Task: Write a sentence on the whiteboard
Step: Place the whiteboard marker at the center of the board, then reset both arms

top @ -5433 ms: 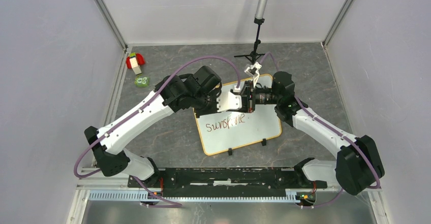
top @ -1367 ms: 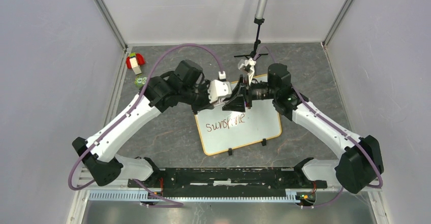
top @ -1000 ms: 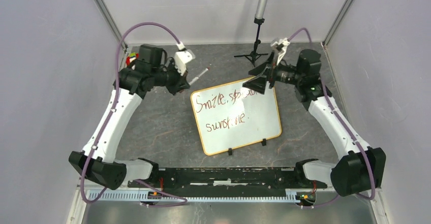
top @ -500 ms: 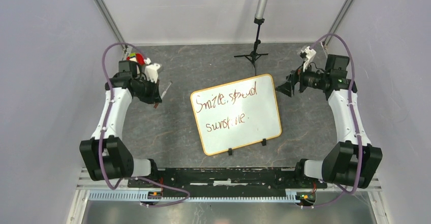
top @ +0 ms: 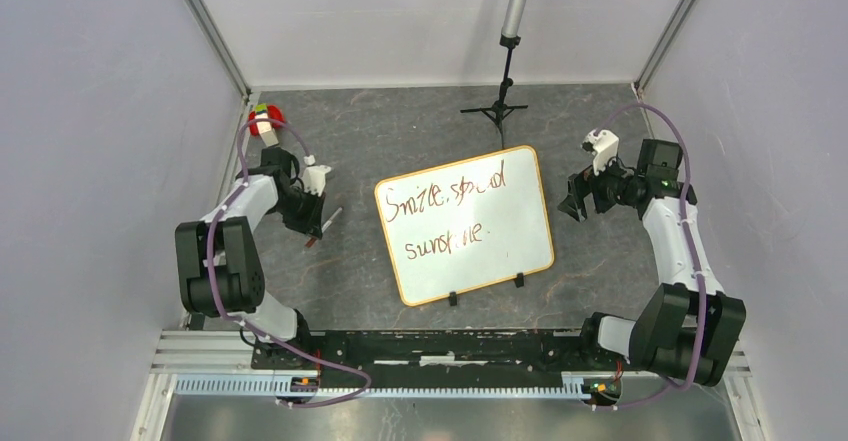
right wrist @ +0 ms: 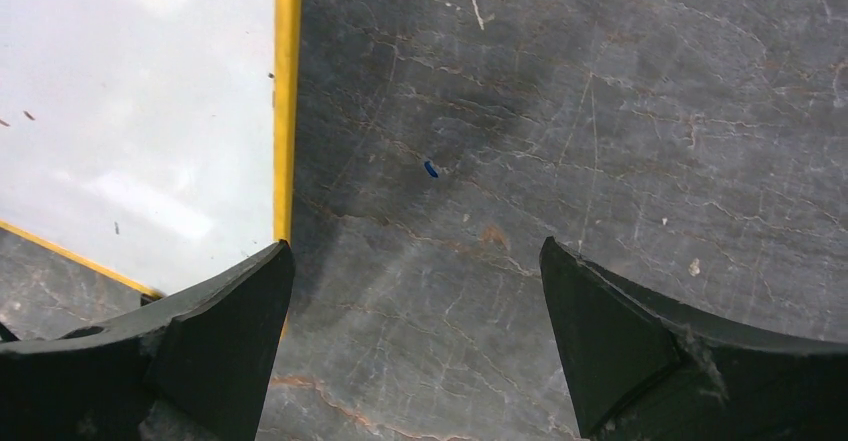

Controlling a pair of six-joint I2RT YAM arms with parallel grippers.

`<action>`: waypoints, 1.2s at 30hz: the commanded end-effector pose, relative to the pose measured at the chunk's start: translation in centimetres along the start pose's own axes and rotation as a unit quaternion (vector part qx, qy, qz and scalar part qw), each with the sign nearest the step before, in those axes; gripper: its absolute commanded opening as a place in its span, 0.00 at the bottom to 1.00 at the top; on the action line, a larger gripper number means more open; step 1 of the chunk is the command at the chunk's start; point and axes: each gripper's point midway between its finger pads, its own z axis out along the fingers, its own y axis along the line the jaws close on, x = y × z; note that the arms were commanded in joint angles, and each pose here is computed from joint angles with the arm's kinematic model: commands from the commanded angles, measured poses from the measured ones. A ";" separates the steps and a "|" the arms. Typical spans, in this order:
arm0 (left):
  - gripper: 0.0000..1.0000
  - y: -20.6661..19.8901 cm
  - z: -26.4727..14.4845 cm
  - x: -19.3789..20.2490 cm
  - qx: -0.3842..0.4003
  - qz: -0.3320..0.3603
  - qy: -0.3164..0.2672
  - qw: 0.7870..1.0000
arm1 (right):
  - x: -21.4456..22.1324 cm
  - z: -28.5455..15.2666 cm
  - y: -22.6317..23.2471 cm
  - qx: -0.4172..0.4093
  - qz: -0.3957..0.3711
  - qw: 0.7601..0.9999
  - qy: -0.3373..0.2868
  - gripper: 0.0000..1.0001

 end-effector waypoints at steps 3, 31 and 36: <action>0.25 1.2 1.1 -0.3 -0.013 0.034 -0.005 0.999 | -0.6 -0.1 -1.5 0.033 -0.030 0.999 -0.010 0.98; 1.00 -1.9 -14.2 -14.7 0.036 0.012 -0.215 0.976 | -6.4 -3.9 -5.0 0.082 -0.080 0.993 -0.008 0.98; 1.00 0.4 -15.6 -16.8 -0.010 -0.056 -0.276 0.960 | -5.7 -3.5 -6.9 0.095 -0.055 0.994 -0.013 0.98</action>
